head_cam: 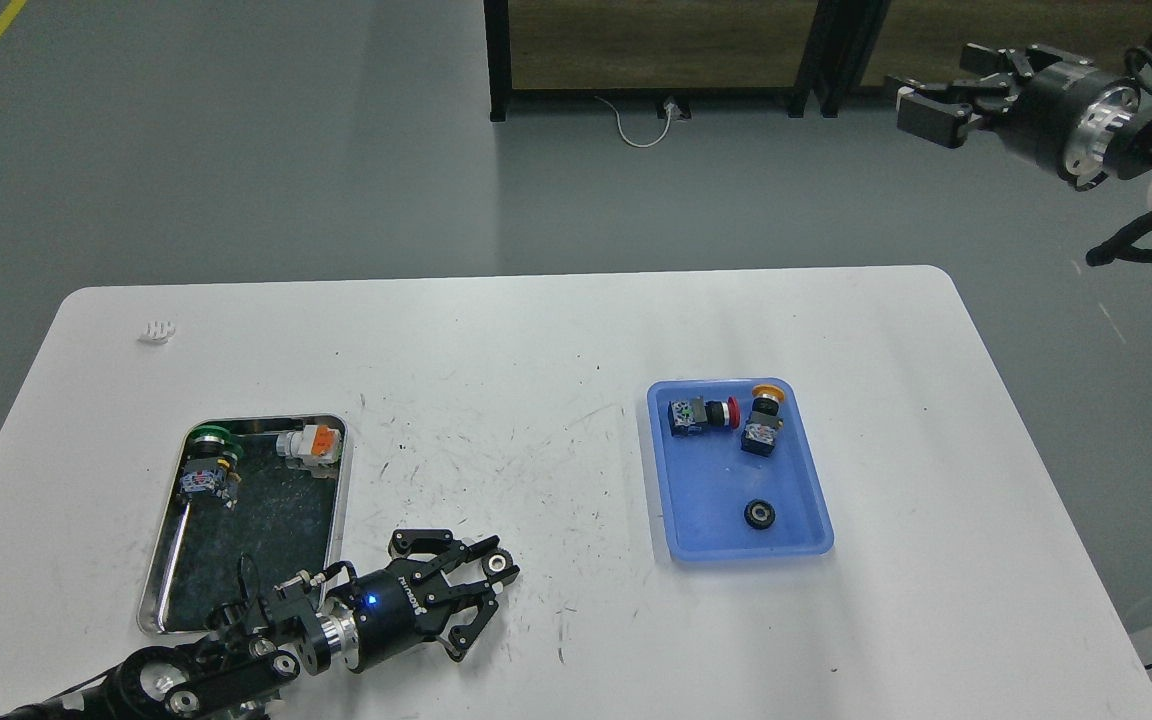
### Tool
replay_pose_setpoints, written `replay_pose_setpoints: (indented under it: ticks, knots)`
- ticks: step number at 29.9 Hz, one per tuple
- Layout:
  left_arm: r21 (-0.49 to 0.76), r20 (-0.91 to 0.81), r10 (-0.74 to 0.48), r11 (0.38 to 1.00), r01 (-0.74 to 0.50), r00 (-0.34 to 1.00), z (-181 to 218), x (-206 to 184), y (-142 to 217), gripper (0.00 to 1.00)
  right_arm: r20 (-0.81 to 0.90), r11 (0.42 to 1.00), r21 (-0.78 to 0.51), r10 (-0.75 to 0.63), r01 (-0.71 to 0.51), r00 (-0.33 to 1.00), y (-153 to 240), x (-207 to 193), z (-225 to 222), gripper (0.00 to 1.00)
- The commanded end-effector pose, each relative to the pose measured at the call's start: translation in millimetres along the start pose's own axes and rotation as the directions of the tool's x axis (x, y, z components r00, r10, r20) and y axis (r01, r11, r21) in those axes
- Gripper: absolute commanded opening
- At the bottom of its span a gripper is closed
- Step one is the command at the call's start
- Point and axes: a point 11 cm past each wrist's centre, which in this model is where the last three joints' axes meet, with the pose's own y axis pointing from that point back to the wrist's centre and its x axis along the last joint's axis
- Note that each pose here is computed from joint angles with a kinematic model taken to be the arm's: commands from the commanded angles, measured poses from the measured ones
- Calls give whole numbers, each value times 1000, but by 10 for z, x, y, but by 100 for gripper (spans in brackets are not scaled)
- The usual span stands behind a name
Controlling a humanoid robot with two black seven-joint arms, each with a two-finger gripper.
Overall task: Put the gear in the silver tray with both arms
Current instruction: 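Move the gear into the silver tray and open the left gripper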
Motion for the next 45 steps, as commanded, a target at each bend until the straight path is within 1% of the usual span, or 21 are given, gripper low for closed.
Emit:
replay_pose_setpoints:
  ticks: [1, 2, 5, 9, 12, 16, 18, 23, 28, 35, 38, 43, 45]
  knots:
    - [-36, -6, 3, 999, -4, 1000, 121, 31, -8, 19, 1, 1000, 0, 0, 0, 1000, 0, 0, 0, 93]
    - [-44, -6, 7, 999, -7, 1000, 151, 66, 11, 19, 1, 1000, 0, 0, 0, 1000, 0, 0, -1, 93]
    - [-86, 12, 58, 995, -57, 998, 349, 374, 124, 19, 0, 1000, -3, 0, 0, 1000, 1, 0, 16, 93]
    - [-96, 24, 125, 988, -123, 992, 477, 818, 431, 20, 3, 1000, -2, -6, 6, 1000, -17, -27, 19, 93]
    - [-76, 19, 158, 985, -156, 987, 461, 1071, 741, 20, 3, 1000, -5, -12, 12, 1000, -36, -56, 34, 93]
    - [-23, 41, 185, 983, -184, 982, 338, 1251, 1127, 21, 6, 1000, -7, -30, 30, 1000, -93, -141, 52, 93]
    - [13, 38, 193, 981, -194, 980, 220, 1275, 1297, 21, 8, 999, -7, -33, 33, 999, -110, -163, 56, 93]
    - [101, 10, 191, 976, -191, 981, -114, 1160, 1576, 22, 6, 999, -9, -45, 45, 999, -149, -222, 66, 93]
    - [159, -12, 179, 972, -175, 984, -333, 1022, 1704, 22, 4, 999, -11, -47, 47, 999, -153, -230, 71, 93]
    - [182, -22, 191, 966, -184, 981, -426, 999, 1768, 25, 4, 999, -15, -48, 49, 999, -161, -241, 89, 93]
    - [191, -21, 199, 963, -192, 980, -460, 1007, 1789, 30, 6, 998, -15, -56, 56, 998, -185, -279, 94, 93]
    - [190, -51, 233, 957, -220, 971, -477, 1034, 1814, 49, 7, 998, -16, -55, 55, 998, -199, -287, 98, 93]
    - [193, -56, 243, 954, -228, 968, -492, 1047, 1828, 53, 7, 998, -17, -60, 60, 998, -212, -310, 103, 93]
